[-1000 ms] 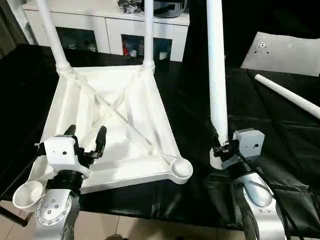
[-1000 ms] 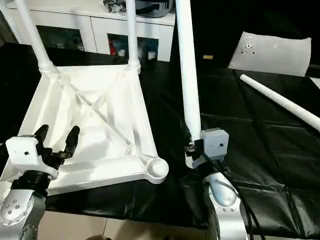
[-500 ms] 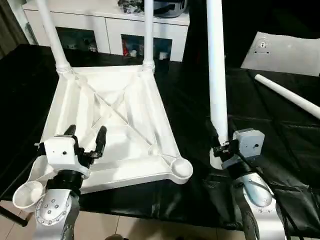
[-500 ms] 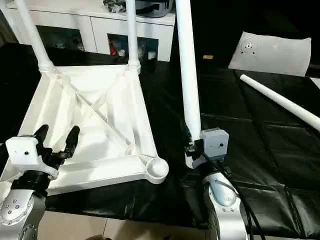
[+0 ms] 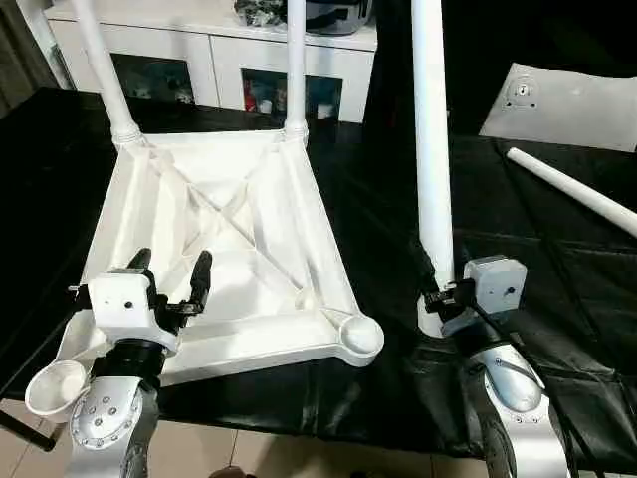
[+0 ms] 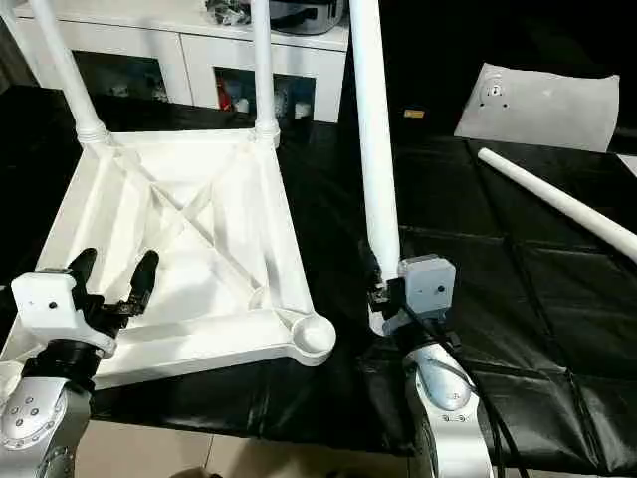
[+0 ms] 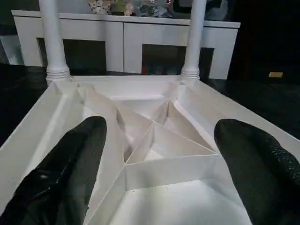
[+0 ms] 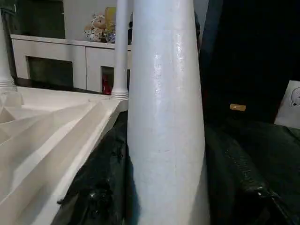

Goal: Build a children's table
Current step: Pick table leg

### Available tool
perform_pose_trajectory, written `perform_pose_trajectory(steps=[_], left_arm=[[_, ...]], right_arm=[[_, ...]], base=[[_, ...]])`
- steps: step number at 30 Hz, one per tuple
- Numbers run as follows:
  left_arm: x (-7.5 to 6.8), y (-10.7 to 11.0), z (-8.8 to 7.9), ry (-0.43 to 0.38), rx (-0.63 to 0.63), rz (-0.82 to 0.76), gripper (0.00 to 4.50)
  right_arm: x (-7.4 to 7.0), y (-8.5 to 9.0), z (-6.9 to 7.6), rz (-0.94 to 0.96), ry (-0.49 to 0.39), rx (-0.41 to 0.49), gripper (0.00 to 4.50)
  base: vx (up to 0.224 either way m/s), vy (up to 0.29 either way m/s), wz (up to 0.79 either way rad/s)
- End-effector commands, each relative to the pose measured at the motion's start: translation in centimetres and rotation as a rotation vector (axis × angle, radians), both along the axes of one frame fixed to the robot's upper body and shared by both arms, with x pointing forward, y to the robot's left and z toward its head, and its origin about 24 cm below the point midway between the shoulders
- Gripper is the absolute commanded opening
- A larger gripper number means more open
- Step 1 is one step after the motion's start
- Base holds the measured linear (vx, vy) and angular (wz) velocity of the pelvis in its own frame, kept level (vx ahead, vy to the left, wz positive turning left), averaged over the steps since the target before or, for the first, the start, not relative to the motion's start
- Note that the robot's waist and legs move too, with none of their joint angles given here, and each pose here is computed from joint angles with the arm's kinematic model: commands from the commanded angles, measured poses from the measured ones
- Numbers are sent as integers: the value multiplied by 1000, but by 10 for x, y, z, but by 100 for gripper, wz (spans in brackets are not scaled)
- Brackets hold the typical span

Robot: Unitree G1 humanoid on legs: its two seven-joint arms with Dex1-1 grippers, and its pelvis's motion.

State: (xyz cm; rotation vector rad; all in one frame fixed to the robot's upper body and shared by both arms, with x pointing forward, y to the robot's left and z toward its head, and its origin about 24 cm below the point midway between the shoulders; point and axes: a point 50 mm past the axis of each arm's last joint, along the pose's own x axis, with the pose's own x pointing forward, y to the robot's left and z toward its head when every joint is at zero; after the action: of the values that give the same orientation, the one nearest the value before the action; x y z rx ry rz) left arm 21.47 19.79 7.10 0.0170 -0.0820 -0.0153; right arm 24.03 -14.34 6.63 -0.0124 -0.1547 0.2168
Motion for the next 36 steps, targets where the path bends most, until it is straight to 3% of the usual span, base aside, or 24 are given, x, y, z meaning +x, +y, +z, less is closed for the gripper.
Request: perform_pose_trajectory(steps=[1,36], left_arm=[[1,-1,1,-11,0,-3,409],[1,-1,1,-11,0,-3,409]], right_arm=[[2,0,1,0,-1,4,185],[2,0,1,0,-1,4,185]], base=[[0,0,0],[0,0,0]])
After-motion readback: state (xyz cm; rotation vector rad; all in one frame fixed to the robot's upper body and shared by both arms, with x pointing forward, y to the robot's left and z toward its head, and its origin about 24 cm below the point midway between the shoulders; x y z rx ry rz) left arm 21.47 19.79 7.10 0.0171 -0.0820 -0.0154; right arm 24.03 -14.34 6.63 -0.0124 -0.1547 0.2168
